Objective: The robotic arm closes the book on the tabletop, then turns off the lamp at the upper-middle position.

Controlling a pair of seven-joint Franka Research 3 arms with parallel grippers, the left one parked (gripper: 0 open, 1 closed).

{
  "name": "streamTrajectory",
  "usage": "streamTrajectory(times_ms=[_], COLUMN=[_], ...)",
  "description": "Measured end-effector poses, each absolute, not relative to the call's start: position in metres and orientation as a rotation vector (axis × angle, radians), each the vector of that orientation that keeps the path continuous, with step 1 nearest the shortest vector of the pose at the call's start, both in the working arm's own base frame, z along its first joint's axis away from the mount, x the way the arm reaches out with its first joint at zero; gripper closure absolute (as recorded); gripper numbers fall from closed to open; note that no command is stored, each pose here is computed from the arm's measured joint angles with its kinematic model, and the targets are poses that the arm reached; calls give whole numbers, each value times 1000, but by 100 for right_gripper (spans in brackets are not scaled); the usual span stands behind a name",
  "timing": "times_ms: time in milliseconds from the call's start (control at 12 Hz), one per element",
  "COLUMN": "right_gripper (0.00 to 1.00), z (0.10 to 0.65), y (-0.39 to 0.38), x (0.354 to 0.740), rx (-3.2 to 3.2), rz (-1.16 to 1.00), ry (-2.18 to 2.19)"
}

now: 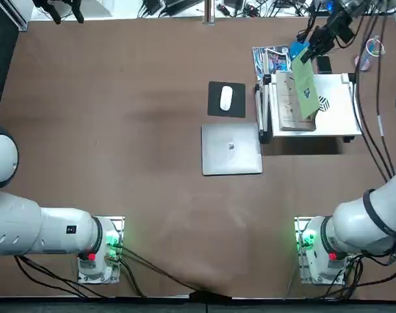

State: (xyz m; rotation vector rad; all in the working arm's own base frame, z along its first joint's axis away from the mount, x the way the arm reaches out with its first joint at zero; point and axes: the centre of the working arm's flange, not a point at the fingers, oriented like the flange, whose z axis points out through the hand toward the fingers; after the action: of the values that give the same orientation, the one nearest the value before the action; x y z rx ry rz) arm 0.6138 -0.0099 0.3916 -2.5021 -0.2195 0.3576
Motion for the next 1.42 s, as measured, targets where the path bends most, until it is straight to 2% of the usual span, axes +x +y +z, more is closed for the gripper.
streamTrajectory(times_ms=[833,1417], right_gripper=[82,81], z=[423,426], y=[141,154], x=[602,601], rx=[-2990,-3065], rz=[497,485], ry=[-154,-94])
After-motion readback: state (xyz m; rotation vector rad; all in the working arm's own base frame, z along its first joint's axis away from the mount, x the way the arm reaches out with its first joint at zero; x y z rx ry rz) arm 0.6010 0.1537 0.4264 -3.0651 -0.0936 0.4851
